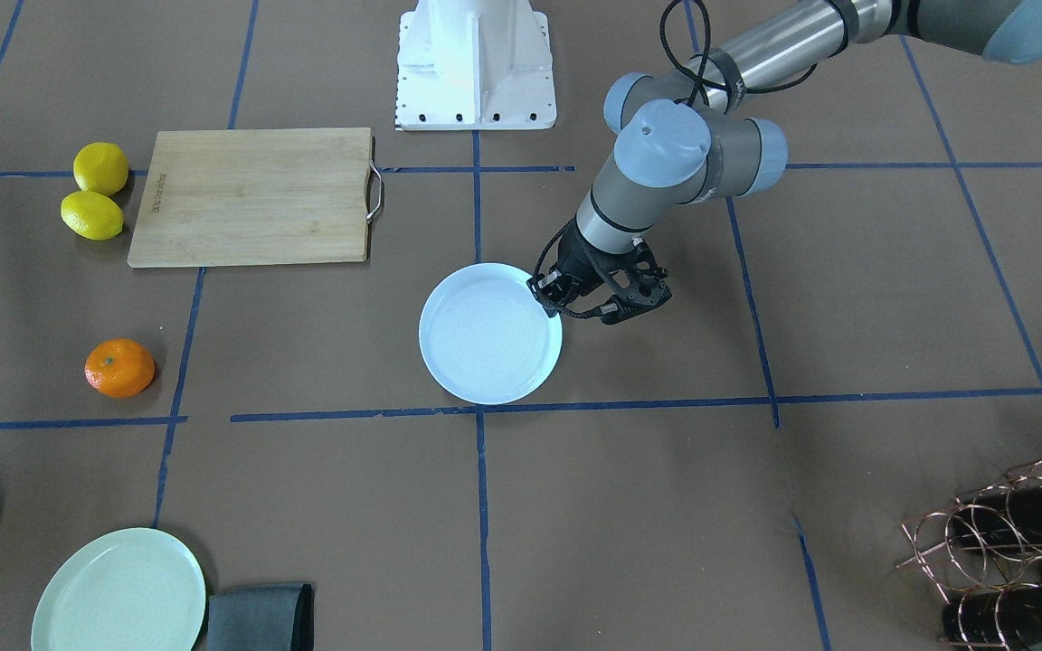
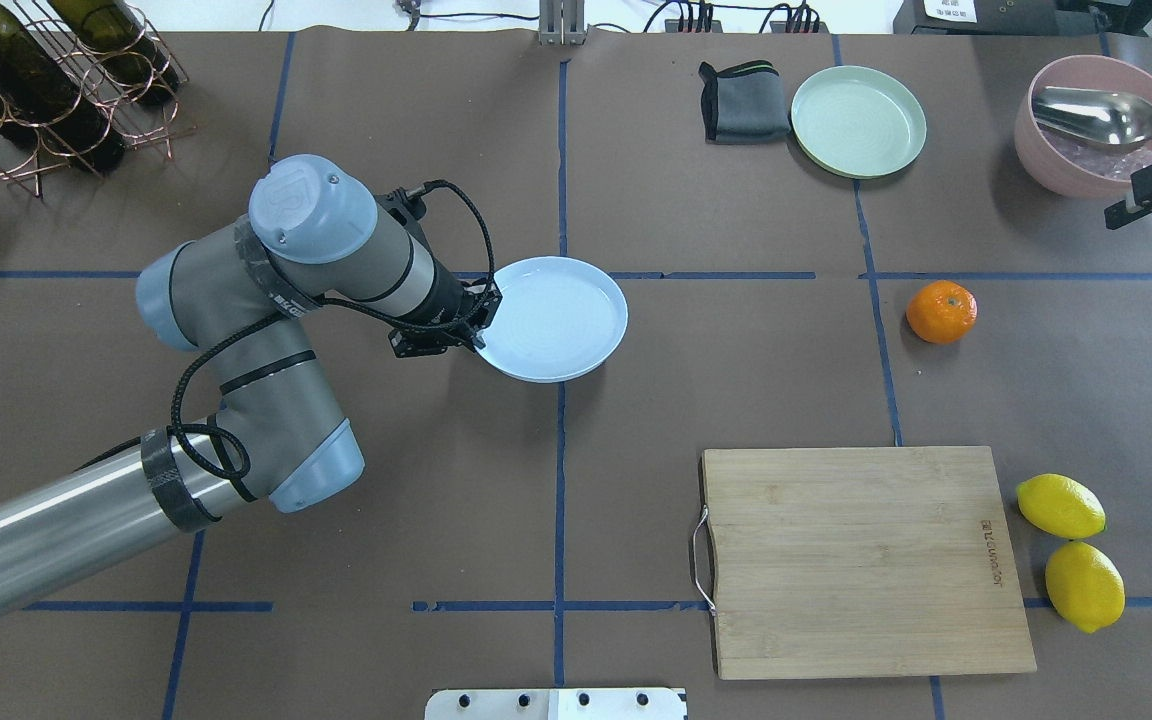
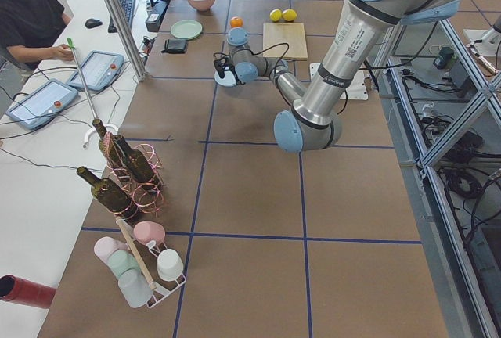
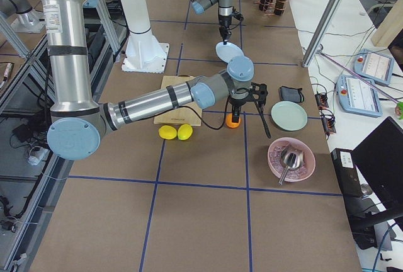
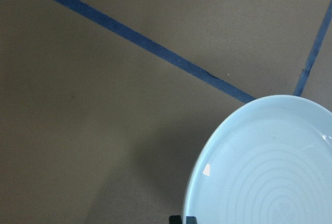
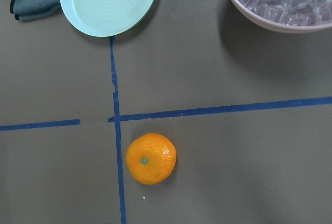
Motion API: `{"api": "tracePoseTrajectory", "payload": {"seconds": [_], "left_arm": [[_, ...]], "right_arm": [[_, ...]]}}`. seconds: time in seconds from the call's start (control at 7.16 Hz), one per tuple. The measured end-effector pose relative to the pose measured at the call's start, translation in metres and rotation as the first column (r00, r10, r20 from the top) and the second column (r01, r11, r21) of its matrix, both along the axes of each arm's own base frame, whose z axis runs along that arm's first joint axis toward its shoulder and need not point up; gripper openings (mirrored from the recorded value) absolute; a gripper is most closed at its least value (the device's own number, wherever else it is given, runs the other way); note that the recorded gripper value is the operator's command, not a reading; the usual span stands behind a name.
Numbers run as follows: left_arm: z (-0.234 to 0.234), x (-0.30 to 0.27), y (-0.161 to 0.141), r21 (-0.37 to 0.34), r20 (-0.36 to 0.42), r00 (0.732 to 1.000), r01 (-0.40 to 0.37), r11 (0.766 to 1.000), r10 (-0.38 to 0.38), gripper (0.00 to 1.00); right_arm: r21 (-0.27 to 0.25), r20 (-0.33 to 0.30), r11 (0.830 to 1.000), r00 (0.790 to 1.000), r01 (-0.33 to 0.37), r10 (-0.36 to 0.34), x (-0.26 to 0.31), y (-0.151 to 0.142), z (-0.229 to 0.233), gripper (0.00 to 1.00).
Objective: Pick orange to plate
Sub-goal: 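Carry the plate toward table center with left gripper while right arm moves toward orange, then set the plate down at center and open left gripper while right gripper reaches orange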
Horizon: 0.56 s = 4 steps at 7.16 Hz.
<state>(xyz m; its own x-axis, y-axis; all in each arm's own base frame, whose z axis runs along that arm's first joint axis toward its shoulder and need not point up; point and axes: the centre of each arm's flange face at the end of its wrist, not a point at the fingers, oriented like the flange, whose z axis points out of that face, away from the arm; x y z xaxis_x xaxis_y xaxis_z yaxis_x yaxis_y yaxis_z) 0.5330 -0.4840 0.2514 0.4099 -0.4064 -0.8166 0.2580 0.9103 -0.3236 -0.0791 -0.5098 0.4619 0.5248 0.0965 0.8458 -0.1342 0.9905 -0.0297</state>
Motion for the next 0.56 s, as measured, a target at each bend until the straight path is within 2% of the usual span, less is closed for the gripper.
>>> {"api": "tracePoseTrajectory", "payload": {"seconds": [0.28,0.56], "left_arm": [[0.004,0.005,0.007,0.055,-0.003,1.0,0.009,0.998,-0.009,1.0],[0.008,-0.02,0.011,0.203,0.009,1.0,-0.016,0.979,0.014,1.0]], "right_arm": [[0.001,-0.007,1.0,1.0,0.014,-0.014,-0.013,0.0,0.0,1.0],[0.012,-0.05,0.999,0.998,0.035,-0.035,-0.037,0.0,0.003,1.0]]}}
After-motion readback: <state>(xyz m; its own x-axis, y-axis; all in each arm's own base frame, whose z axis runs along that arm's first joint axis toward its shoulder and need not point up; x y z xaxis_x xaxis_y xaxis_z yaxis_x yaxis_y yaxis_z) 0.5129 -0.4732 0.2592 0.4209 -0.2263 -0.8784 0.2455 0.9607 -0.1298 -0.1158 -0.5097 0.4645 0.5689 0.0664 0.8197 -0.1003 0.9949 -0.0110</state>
